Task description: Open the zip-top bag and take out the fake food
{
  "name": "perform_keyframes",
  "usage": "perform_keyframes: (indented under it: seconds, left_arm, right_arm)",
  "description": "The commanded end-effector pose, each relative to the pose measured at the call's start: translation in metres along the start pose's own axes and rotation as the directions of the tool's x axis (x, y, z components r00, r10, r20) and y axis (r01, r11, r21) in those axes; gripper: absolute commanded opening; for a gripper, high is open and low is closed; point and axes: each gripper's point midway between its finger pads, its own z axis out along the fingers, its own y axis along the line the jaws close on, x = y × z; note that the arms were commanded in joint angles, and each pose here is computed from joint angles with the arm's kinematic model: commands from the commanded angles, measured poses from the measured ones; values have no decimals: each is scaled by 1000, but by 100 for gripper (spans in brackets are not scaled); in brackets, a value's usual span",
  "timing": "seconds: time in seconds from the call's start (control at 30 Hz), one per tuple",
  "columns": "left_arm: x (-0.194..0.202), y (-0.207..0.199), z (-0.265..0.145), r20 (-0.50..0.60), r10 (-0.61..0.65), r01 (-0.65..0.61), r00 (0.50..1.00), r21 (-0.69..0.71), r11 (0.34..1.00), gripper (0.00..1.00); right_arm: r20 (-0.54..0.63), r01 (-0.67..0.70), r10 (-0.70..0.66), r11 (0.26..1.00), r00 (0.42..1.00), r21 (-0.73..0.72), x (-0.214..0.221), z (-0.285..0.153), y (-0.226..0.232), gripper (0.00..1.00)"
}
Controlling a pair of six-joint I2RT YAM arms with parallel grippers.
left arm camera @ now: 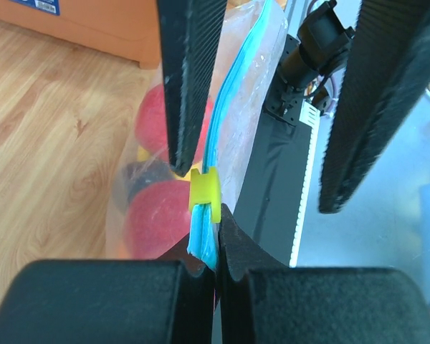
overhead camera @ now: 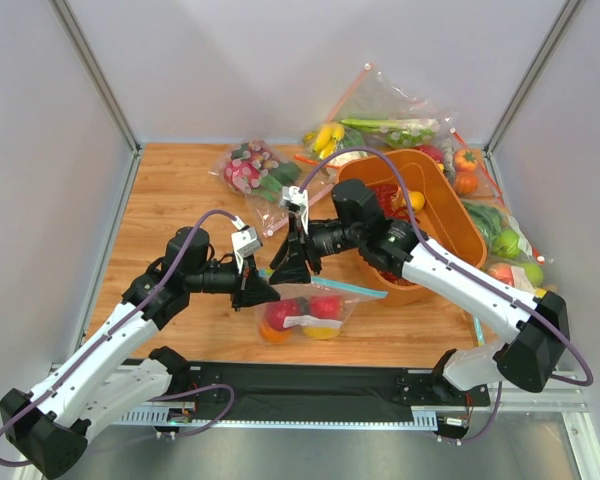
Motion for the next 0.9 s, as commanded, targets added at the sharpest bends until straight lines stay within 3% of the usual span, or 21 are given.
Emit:
perform_keyframes:
  seconds: [0.0,0.27,0.5,0.87]
  left_arm:
    - [-15,-10,-3,30,58,-59,998,36,998,0]
    - [-15,-12,-4,32,57,-59,998,42,997,0]
    - [-14,-12,-4,30,55,-56,998,42,998,0]
    - [-13,-13,-3,26,44,-45,999,46,998,0]
  right_arm:
    - [-1,25,-25,1000,1000,-6,-6,3,0,47]
    - [6,34,-34,999,999,-5,-9,6,-2,46]
    - [0,29,-29,1000,1000,-8,-8,9,-4,33]
    - [12,31,-31,999,999,-15,-11,9,0,28]
